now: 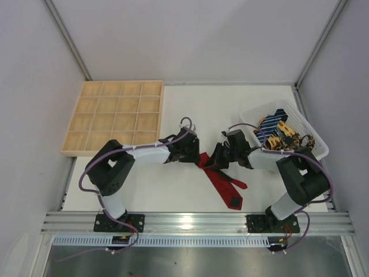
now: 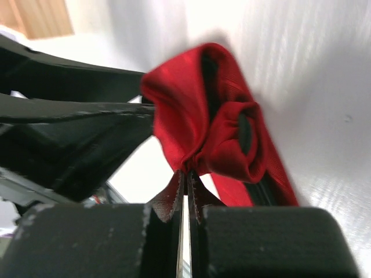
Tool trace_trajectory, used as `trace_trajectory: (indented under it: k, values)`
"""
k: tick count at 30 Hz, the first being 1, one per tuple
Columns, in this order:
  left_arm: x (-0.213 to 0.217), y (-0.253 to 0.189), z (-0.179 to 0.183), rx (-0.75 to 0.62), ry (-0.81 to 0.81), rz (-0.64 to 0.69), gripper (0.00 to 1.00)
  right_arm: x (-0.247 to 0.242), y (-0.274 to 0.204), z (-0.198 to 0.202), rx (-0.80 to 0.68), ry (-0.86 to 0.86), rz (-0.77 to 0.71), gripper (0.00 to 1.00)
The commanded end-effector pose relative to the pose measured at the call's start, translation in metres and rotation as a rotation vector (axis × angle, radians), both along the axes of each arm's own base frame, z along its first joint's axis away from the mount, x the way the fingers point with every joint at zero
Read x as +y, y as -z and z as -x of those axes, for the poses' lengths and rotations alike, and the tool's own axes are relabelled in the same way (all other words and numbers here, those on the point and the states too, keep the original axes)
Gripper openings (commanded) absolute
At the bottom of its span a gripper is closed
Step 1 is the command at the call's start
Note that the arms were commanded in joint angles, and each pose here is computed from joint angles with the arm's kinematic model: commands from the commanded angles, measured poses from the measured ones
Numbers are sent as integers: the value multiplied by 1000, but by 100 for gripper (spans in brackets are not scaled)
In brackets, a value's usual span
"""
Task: Roll the ties
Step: Roll the tie
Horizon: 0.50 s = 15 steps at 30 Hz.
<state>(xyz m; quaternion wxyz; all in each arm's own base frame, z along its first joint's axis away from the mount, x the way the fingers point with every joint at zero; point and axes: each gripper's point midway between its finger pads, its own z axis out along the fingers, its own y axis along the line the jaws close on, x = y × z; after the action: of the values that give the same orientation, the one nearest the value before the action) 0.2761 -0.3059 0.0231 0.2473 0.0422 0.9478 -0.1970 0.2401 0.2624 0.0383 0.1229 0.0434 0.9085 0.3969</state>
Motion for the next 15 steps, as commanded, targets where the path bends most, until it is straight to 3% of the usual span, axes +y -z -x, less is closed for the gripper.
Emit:
trace_trajectory:
  k: [1, 10, 15]
  values:
    - [-7, 1, -8, -15, 79, -15, 53, 8, -25, -18, -37, 99, -76, 0]
    - [-9, -20, -29, -40, 156, 48, 53, 24, -27, -23, -5, 199, -128, 0]
    - [3, -29, -4, 2, 157, 74, 58, 20, -19, -18, 6, 200, -100, 0]
